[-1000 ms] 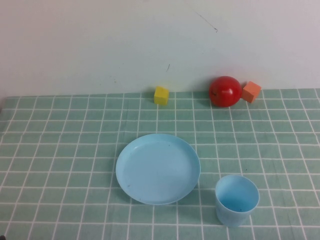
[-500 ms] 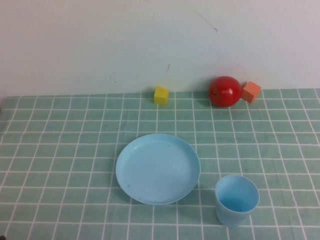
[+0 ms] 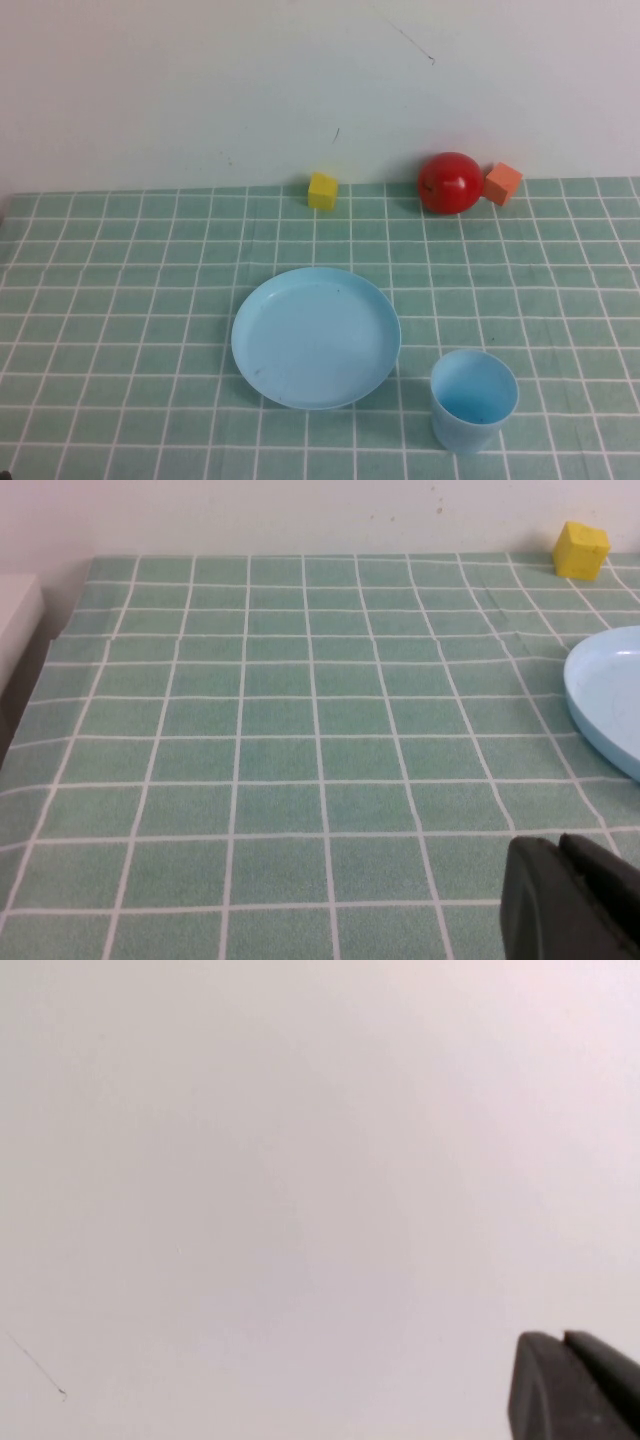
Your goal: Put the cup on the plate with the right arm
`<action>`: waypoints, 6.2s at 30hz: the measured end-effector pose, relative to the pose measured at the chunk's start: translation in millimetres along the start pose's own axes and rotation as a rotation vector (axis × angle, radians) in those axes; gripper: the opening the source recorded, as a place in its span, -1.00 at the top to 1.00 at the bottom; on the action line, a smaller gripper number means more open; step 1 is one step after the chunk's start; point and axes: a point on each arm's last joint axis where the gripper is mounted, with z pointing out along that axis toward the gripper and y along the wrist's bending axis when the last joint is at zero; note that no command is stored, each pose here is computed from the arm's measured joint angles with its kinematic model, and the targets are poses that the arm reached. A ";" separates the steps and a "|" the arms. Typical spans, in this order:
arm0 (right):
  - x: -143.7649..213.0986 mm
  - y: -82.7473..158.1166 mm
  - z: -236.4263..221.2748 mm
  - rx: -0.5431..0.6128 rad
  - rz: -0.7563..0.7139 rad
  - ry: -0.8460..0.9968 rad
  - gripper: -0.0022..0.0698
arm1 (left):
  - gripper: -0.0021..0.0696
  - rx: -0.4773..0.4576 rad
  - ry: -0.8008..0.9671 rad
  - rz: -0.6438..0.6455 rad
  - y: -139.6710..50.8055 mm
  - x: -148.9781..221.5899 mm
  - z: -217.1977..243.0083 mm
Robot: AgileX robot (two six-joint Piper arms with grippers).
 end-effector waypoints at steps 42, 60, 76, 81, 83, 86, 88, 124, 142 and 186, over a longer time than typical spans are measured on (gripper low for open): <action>2.6 50.2 197.4 -0.944 0.018 1.377 0.95 | 0.95 0.000 0.000 0.000 0.0 0.0 0.0; 63.4 157.5 220.5 -1.271 -0.309 1.461 0.00 | 0.95 0.000 0.000 0.000 0.0 0.0 0.0; 131.4 182.7 212.0 -1.305 -0.215 1.620 -0.14 | 0.95 0.000 0.000 0.000 0.0 0.0 0.0; 146.4 185.8 208.2 -1.326 -0.224 1.646 0.32 | 0.95 0.000 0.000 0.000 0.0 0.0 0.0; 149.7 186.5 207.1 -1.330 -0.223 1.655 0.55 | 0.95 0.000 0.000 0.000 0.0 0.0 0.0; 150.6 187.7 208.5 -1.339 -0.220 1.661 0.83 | 0.95 0.000 0.000 0.000 0.0 0.0 0.0; 147.4 189.3 213.7 -1.348 -0.220 1.655 0.88 | 0.95 0.000 0.000 0.000 0.0 0.0 0.0; 153.5 336.1 282.9 -1.406 -0.388 1.434 0.78 | 0.95 0.000 0.000 -0.001 0.0 0.0 0.0; 47.3 315.0 336.3 -1.141 -0.232 1.295 0.02 | 0.95 0.001 0.000 -0.002 -0.1 0.0 0.0; -67.9 40.1 57.1 -0.804 -0.209 0.789 0.93 | 0.95 0.001 0.000 -0.002 -0.1 0.0 0.0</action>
